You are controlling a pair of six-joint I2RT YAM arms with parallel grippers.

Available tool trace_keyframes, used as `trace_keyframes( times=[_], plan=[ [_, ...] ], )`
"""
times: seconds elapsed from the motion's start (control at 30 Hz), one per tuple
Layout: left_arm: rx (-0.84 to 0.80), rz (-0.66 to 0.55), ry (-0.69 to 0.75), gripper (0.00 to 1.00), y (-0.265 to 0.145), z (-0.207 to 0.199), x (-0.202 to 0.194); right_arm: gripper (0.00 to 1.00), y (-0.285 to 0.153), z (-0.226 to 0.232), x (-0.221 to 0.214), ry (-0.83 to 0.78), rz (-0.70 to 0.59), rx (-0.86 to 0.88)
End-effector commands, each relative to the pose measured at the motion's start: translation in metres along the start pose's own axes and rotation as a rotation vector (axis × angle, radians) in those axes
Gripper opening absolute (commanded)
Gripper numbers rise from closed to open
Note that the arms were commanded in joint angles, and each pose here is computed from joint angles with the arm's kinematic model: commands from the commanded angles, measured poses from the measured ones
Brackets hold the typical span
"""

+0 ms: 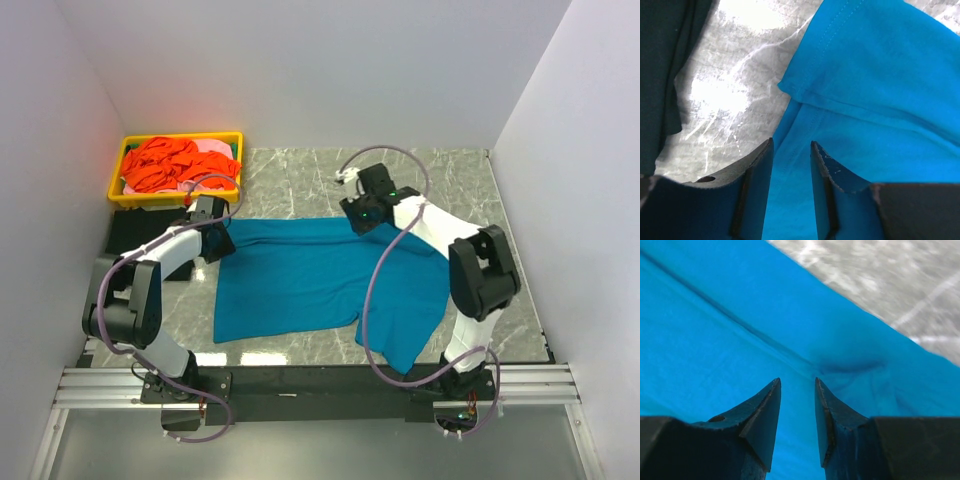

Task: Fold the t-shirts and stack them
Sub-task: Fold the tshirt

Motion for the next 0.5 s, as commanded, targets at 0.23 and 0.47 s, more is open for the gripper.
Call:
trace_keyframes(
  times=[0.23, 0.47],
  plan=[
    [0.003, -0.006, -0.003, 0.40, 0.011, -0.006, 0.006, 0.40, 0.035, 0.029, 0.015, -0.270, 0.103, 0.117],
    [0.044, 0.003, 0.006, 0.39, 0.016, -0.001, 0.005, 0.40, 0.045, 0.029, 0.017, -0.298, 0.126, 0.117]
  ],
)
Point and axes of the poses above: each gripper's point midway between its finger pads, its own y axis out along the fingers, its own z axis along the line the jaws close on, x = y × z, the point moved 8 cm from there along -y, back along the fingers, and after that the axes turned 15 degrees about -y, right-handed, at the moved point
